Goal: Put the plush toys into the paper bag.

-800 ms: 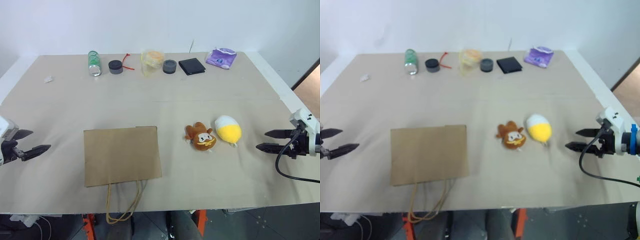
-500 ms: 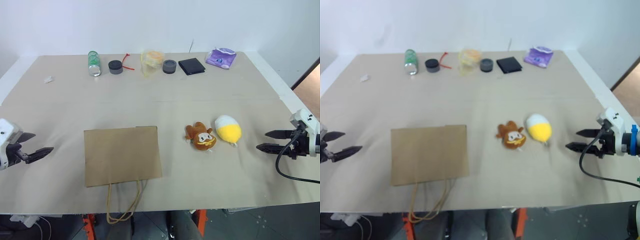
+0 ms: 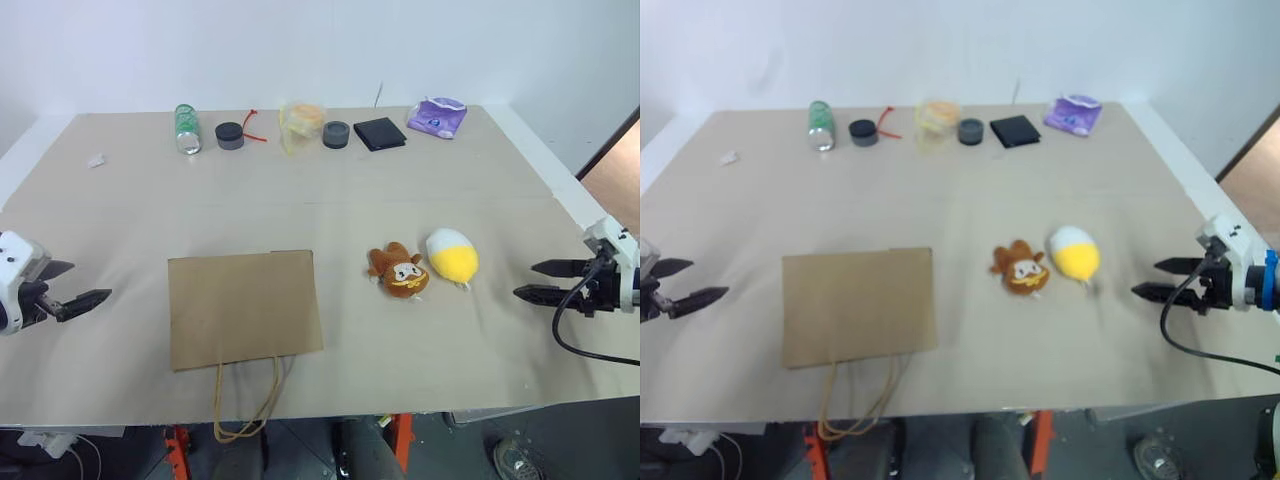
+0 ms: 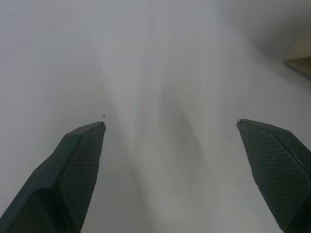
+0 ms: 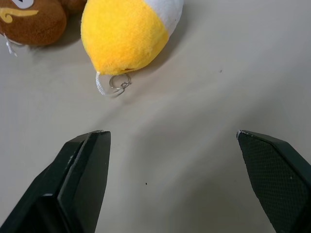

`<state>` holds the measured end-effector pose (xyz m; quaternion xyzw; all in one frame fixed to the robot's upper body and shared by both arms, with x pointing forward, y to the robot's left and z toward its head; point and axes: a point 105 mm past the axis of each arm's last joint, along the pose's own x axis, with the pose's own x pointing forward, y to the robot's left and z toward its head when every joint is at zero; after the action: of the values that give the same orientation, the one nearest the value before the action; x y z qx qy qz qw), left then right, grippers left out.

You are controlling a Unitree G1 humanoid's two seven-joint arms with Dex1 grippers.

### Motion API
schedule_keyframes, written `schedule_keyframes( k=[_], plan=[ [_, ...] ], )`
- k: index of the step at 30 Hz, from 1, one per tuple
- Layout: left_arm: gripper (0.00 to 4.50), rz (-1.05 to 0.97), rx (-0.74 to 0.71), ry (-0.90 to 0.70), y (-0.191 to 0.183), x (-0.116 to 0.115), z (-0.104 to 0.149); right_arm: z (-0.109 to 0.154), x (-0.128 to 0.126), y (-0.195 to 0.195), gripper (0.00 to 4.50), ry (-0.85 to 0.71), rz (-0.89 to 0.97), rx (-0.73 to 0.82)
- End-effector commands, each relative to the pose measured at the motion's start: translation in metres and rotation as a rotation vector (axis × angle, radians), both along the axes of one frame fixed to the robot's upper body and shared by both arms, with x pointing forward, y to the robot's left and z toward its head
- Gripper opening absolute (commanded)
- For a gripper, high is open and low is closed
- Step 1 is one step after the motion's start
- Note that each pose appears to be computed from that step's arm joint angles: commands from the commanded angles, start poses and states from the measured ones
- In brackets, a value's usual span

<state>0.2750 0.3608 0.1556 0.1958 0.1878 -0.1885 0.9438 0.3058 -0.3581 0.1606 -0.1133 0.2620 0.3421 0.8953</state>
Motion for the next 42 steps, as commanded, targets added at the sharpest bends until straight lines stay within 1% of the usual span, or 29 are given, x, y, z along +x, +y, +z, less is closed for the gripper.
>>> schedule_keyframes(
  k=[1, 4, 6, 8, 10, 12, 15, 18, 21, 25, 31, 35, 39, 42],
  plan=[
    [4.5, 0.0, 0.095, -0.139, 0.004, 0.009, 0.022, 0.03, 0.008, 0.008, 4.46, -0.139, 0.027, 0.068],
    [4.5, -0.129, 0.105, -0.368, -0.024, 0.017, 0.056, 0.05, 0.007, 0.036, 4.46, -0.199, 0.174, 0.174],
    [4.5, -0.225, 0.146, -0.404, -0.041, 0.016, 0.059, 0.064, 0.004, 0.061, 4.46, -0.223, 0.296, 0.225],
    [4.5, -0.327, 0.115, -0.434, -0.062, 0.011, 0.061, 0.077, -0.001, 0.092, 4.46, -0.228, 0.439, 0.272],
    [4.5, -0.466, 0.144, -0.456, -0.088, 0.003, 0.058, 0.085, -0.008, 0.122, 4.46, -0.233, 0.581, 0.302],
    [4.5, -0.59, 0.182, -0.457, -0.106, -0.008, 0.051, 0.082, -0.014, 0.138, 4.46, -0.225, 0.666, 0.29],
    [4.5, -0.744, 0.224, -0.454, -0.123, -0.027, 0.038, 0.079, -0.02, 0.152, 4.46, -0.236, 0.736, 0.265],
    [4.5, -0.912, 0.251, -0.465, -0.139, -0.05, 0.026, 0.068, -0.027, 0.163, 4.46, -0.253, 0.822, 0.17],
    [4.5, -0.995, 0.258, -0.456, -0.143, -0.064, 0.015, 0.063, -0.035, 0.172, 4.46, -0.269, 0.882, 0.135],
    [4.5, -1.119, 0.272, -0.497, -0.153, -0.081, 0.009, 0.061, -0.044, 0.18, 4.46, -0.275, 0.946, 0.115],
    [4.5, -1.242, 0.316, -0.512, -0.153, -0.097, -0.003, 0.055, -0.055, 0.185, 4.46, -0.256, 0.996, 0.104],
    [4.5, -1.25, 0.31, -0.536, -0.154, -0.094, -0.004, 0.054, -0.06, 0.19, 4.46, -0.245, 1.023, 0.101],
    [4.5, -1.293, 0.322, -0.536, -0.161, -0.093, -0.009, 0.055, -0.057, 0.192, 4.46, -0.252, 1.006, 0.104],
    [4.5, -1.279, 0.314, -0.553, -0.167, -0.087, -0.008, 0.055, -0.057, 0.193, 4.46, -0.255, 0.996, 0.109]
  ],
)
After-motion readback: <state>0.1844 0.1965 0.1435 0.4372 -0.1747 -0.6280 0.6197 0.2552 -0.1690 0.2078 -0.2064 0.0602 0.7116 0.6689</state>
